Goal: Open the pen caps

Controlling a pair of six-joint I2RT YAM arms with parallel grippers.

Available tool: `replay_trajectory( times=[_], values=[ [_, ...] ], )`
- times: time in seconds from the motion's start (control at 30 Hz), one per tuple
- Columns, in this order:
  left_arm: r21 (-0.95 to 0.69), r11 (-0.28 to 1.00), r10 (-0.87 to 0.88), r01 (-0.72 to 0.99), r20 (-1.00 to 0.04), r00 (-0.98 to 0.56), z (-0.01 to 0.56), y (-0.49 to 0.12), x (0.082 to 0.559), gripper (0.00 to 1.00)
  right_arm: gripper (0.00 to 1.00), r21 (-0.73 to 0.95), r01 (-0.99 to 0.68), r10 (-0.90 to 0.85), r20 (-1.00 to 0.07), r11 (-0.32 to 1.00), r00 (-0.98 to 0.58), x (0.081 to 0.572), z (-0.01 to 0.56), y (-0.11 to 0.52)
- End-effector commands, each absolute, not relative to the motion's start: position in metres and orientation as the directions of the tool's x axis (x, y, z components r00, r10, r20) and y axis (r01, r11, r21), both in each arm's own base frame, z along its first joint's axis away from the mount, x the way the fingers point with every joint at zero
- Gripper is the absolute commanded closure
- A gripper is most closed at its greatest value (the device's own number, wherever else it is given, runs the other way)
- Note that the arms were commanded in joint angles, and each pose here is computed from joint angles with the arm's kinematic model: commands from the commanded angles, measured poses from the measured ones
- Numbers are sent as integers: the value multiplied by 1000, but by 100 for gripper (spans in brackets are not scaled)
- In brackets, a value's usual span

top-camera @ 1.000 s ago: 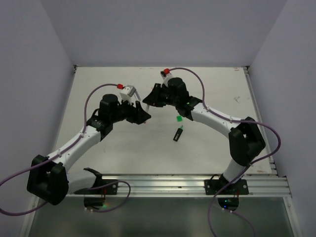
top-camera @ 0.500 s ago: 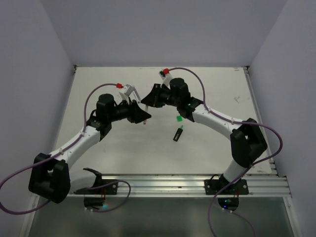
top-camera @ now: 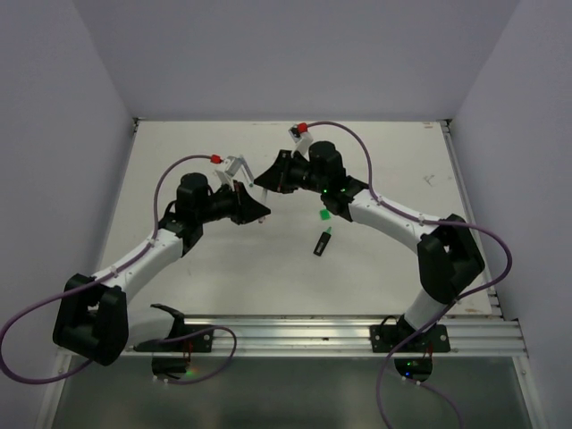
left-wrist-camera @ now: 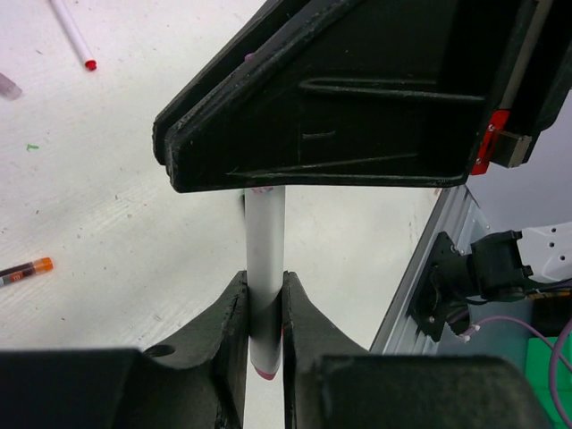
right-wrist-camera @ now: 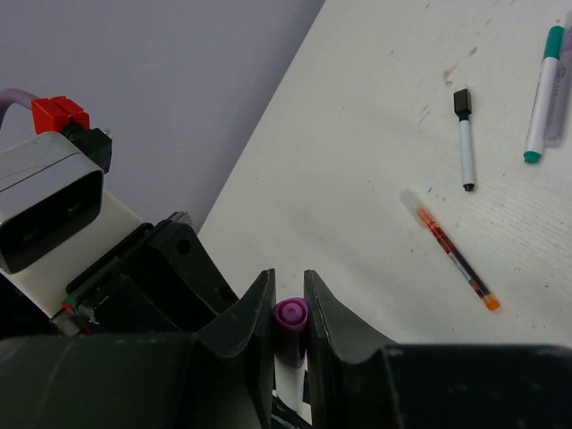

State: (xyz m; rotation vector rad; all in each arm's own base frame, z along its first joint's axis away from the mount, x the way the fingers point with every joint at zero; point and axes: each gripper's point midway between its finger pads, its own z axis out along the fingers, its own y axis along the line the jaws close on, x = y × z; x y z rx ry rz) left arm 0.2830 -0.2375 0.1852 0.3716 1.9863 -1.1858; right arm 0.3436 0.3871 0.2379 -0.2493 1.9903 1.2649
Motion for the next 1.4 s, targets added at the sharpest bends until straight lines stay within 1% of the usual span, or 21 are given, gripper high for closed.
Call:
replay_trajectory(
  times=[0.0,0.03,0.13,0.23,0.27,0.37,0.53,0.7,0.83,1.1,1.37],
  values=[
    [-611,507,-154,608,-758,-634,194,-240,286,85,100,691,-572,260,-709,442,-656,339,268,388],
    [-613,507,-154,606,-756,-636,193,-239,286,90,100,694,-569,265,-707,441,-656,340,269,387],
    [-618,502,-153,605,-752,-641,193,-240,284,100,100,700,-557,281,-701,447,-655,342,269,386],
    [-627,499,-154,599,-744,-651,192,-240,282,100,93,697,-548,300,-704,461,-643,345,271,384],
    [-627,498,-155,598,-743,-651,192,-240,281,100,89,695,-549,307,-708,465,-636,347,274,383],
    [-630,496,-153,597,-741,-654,192,-240,279,100,84,694,-550,313,-709,465,-631,349,276,384],
    [-633,504,-153,587,-734,-661,190,-239,280,100,78,698,-546,324,-707,462,-629,352,279,385],
    [-628,515,-142,583,-734,-664,187,-239,281,100,76,699,-542,329,-706,467,-627,354,278,385],
    [-630,517,-138,580,-730,-670,185,-240,281,100,71,698,-541,332,-707,469,-625,354,279,385],
    [-625,524,-139,578,-733,-666,187,-239,283,100,72,697,-535,321,-705,477,-633,355,274,386],
    [-623,526,-149,580,-738,-658,194,-240,288,100,78,702,-523,298,-693,482,-656,354,266,388]
  ],
)
